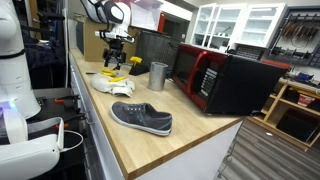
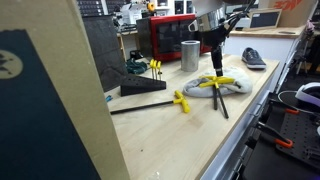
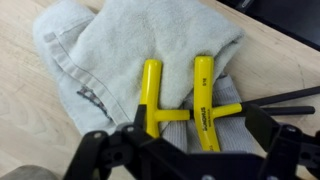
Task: Put the things with the yellow handle on the stand
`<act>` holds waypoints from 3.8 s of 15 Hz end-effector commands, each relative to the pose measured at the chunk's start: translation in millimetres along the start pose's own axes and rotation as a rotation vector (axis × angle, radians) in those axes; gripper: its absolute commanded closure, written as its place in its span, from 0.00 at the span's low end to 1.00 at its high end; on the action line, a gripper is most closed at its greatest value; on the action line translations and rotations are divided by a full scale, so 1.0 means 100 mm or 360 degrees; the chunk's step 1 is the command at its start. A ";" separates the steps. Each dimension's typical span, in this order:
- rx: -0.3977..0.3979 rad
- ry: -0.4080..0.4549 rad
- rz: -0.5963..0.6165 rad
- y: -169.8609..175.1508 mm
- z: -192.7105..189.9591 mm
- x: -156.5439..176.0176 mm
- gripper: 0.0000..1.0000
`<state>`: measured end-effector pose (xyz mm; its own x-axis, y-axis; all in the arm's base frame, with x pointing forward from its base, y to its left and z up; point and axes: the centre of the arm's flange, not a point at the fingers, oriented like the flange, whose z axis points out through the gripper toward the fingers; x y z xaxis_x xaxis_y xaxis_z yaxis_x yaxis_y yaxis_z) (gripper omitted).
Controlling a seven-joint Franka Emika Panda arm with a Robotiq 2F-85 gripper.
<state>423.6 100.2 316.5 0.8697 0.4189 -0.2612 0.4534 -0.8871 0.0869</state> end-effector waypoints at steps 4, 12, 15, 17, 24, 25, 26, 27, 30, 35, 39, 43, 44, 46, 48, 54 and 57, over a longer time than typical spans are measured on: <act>0.0007 -0.0083 0.0010 -0.13 0.30 0.02 0.00; 0.0016 -0.0093 -0.0013 -0.14 0.51 0.05 0.49; 0.0007 -0.0069 -0.0027 -0.16 0.48 0.03 0.73; -0.0007 -0.0051 -0.0047 -0.17 0.43 0.01 0.86; -0.0128 0.0013 -0.0154 -0.30 0.18 -0.13 0.94; -0.0147 0.0034 -0.0168 -0.32 0.12 -0.16 0.94; -0.0171 0.0058 -0.0178 -0.33 0.06 -0.19 0.94; -0.0194 0.0085 -0.0181 -0.34 -0.02 -0.23 0.94; -0.0239 0.0169 -0.0163 -0.32 -0.22 -0.31 0.94; -0.0306 0.0268 -0.0053 -0.22 -0.49 -0.35 0.94; -0.0349 0.0325 0.0004 -0.06 -0.66 -0.30 0.94; -0.0501 0.0413 -0.0037 0.10 -0.92 -0.20 0.94; -0.0539 0.0438 -0.0049 0.13 -0.99 -0.17 0.94; -0.0615 0.0495 -0.0090 0.15 -1.16 -0.10 0.94; -0.0677 0.0547 -0.0130 0.14 -1.31 -0.03 0.94; -0.0684 0.0539 -0.0153 0.08 -1.34 -0.04 0.78; -0.0683 0.0535 -0.0155 0.08 -1.33 -0.03 0.78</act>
<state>450.3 117.7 446.0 0.8024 0.5961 0.0275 0.5124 -0.7120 0.4801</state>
